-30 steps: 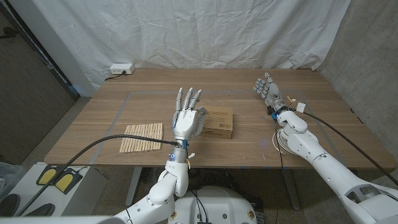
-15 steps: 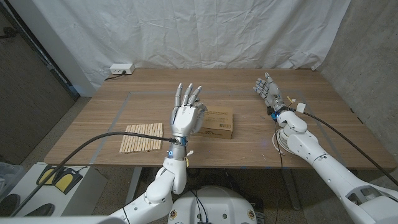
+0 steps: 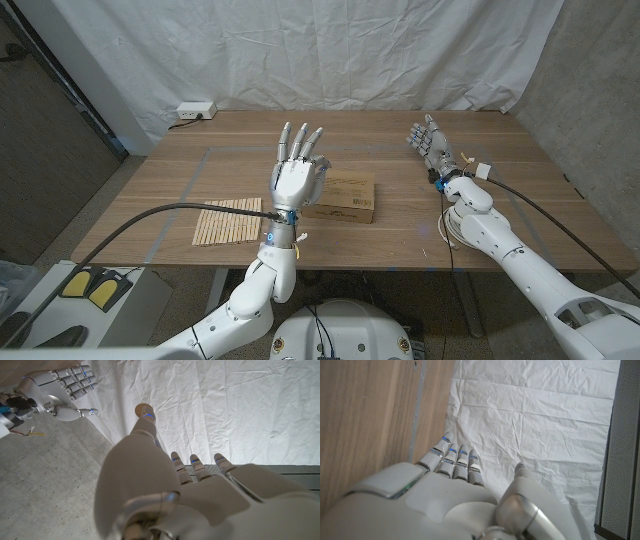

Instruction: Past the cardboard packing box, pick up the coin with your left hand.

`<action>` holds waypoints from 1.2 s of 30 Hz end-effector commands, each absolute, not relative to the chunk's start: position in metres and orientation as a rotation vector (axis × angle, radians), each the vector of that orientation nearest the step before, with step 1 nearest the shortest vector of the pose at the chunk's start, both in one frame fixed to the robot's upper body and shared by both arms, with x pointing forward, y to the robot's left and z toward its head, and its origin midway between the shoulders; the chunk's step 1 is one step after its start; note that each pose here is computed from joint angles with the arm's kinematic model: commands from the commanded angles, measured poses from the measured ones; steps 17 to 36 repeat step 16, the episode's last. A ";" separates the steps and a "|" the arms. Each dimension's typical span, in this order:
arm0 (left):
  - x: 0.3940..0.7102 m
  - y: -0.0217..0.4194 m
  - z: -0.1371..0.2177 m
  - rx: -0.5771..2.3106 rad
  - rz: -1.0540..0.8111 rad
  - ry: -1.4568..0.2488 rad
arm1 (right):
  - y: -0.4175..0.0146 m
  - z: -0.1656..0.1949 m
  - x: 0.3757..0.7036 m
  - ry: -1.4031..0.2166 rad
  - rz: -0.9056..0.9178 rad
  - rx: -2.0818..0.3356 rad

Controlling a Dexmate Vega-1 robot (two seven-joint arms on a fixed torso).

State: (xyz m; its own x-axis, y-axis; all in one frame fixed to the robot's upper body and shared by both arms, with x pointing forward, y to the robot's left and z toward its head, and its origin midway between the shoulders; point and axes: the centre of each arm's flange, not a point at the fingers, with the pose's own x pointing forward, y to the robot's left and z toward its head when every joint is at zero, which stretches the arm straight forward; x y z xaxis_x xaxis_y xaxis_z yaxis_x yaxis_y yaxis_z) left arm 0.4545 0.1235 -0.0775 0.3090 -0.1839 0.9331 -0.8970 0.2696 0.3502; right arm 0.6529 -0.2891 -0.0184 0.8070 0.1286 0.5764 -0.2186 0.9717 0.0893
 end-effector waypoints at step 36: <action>0.447 0.126 -0.054 1.196 0.696 -1.236 | -0.282 -0.014 0.651 -0.612 0.185 0.154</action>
